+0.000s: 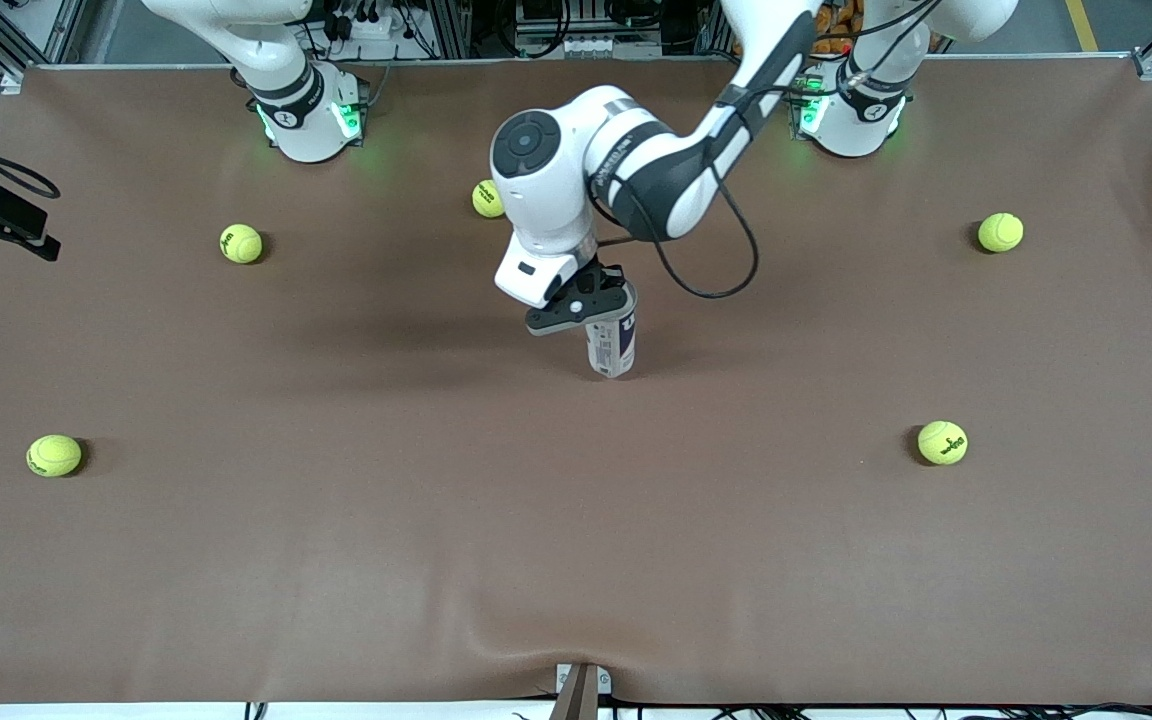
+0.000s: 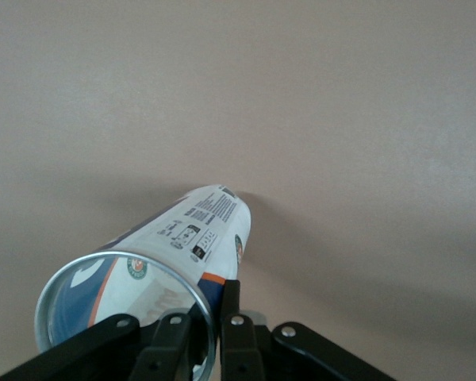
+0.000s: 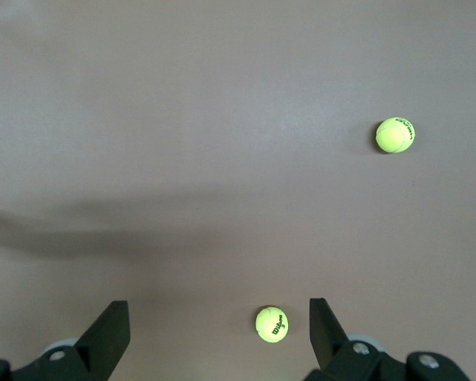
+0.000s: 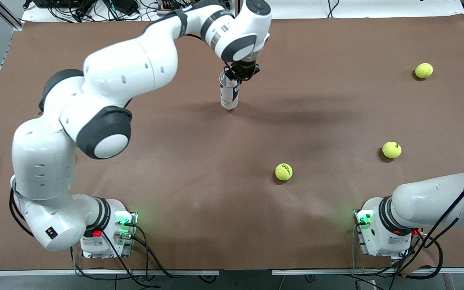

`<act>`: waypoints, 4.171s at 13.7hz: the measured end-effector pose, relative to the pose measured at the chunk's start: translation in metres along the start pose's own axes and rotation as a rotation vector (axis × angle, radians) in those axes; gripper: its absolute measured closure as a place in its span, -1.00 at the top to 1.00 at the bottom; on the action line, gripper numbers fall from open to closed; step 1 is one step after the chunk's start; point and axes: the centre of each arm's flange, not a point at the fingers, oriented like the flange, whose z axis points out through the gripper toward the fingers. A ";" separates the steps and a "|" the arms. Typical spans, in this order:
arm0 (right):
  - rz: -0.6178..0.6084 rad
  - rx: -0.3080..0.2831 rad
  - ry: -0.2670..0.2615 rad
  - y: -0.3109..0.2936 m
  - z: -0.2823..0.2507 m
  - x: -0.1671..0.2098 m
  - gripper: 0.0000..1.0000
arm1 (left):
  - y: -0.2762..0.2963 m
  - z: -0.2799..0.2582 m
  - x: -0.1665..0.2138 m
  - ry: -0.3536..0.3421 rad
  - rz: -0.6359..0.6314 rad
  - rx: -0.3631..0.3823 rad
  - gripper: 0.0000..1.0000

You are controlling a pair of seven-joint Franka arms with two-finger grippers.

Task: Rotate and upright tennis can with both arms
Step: 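Lower the upright can onto the table with the left gripper, then open the left gripper and lift it away from the can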

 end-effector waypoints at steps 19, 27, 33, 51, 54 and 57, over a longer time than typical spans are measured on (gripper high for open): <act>0.025 0.001 -0.001 0.013 0.000 -0.001 1.00 | 0.012 0.026 0.015 -0.041 -0.002 -0.103 0.22; 0.018 0.002 -0.002 0.009 0.000 0.000 1.00 | -0.039 -0.082 0.059 0.016 -0.084 -0.173 1.00; 0.018 0.002 -0.002 0.009 0.000 0.000 1.00 | -0.136 -0.129 0.145 0.047 -0.246 -0.196 1.00; 0.018 0.003 -0.015 0.009 0.002 -0.002 1.00 | -0.431 -0.134 0.279 -0.066 -0.066 -0.143 1.00; 0.017 0.003 -0.017 0.008 0.002 -0.002 1.00 | -0.440 -0.212 0.227 -0.040 -0.035 -0.131 1.00; 0.017 0.003 -0.017 0.008 0.002 -0.002 1.00 | -0.468 -0.233 0.185 -0.037 -0.025 -0.107 1.00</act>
